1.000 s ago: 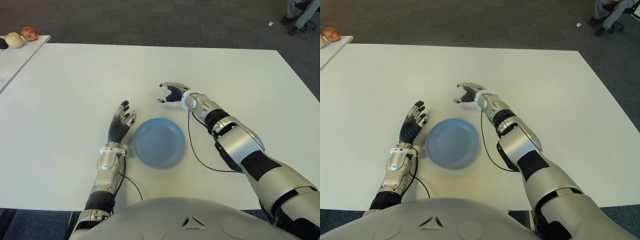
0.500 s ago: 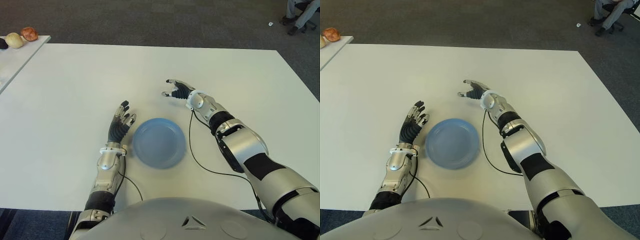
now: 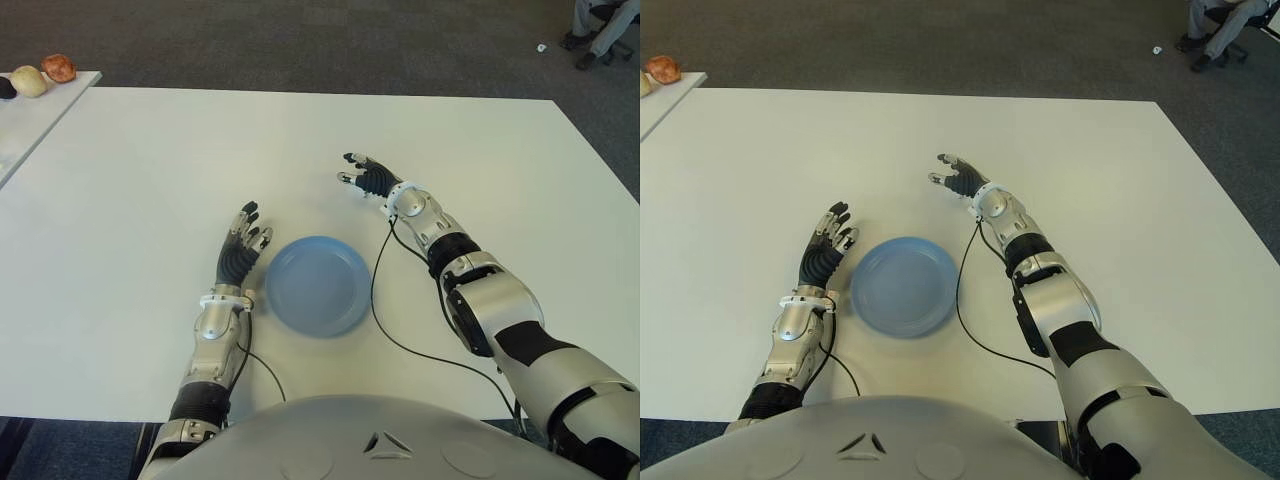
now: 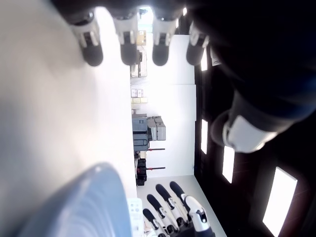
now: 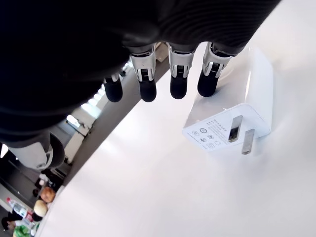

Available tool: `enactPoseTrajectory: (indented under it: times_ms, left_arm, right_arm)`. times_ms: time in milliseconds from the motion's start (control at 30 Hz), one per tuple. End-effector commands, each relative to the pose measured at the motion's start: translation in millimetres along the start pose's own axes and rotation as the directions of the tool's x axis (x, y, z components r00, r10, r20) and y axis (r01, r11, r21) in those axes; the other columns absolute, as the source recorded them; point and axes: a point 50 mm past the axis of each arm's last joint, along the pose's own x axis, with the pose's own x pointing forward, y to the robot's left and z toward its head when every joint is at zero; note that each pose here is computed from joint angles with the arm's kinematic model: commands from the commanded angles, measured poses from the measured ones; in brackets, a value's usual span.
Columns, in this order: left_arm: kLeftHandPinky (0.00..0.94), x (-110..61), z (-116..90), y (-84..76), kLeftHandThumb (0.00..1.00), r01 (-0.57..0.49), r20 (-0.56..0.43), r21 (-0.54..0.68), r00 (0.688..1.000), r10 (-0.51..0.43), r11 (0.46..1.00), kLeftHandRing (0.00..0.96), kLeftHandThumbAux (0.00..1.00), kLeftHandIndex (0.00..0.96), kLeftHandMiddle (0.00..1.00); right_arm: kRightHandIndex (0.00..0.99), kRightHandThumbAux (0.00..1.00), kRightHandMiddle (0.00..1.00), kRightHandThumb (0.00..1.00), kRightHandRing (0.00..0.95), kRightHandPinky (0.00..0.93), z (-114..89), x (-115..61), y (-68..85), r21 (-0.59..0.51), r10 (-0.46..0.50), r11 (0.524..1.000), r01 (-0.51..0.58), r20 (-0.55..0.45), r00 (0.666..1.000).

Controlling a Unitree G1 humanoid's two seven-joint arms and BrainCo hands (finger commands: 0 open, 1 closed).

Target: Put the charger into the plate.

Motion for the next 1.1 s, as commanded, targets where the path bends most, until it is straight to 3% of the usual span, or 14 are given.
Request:
enactPoseTrajectory:
  times_ms: [33, 500, 1100]
  left_arm:
    - [0.020, -22.4, -34.8, 0.2, 0.000, -0.001, -0.205, -0.021, 0.979, -0.003, 1.000, 0.002, 0.578, 0.000, 0.011]
    - [0.023, -20.8, -34.9, 1.8, 0.000, -0.003, -0.209, -0.019, 0.978, -0.002, 1.000, 0.005, 0.568, 0.000, 0.015]
    - [0.018, -20.3, -35.2, 1.6, 0.000, 0.000, -0.214, -0.014, 0.977, -0.003, 1.000, 0.004, 0.566, 0.000, 0.014]
  right_arm:
    - [0.000, 0.399, 0.000, 0.000, 0.000, 0.000, -8.4, -17.0, 5.4, 0.046, 0.027, 0.999, -0.025, -0.043, 0.999]
    - [0.000, 0.399, 0.000, 0.000, 0.000, 0.000, 0.0, -32.7, 13.6, 0.164, 0.040, 0.986, -0.037, -0.015, 0.999]
    - [0.000, 0.434, 0.000, 0.000, 0.000, 0.000, 1.8, -59.7, 13.1, 0.156, 0.027, 0.988, -0.025, -0.013, 1.000]
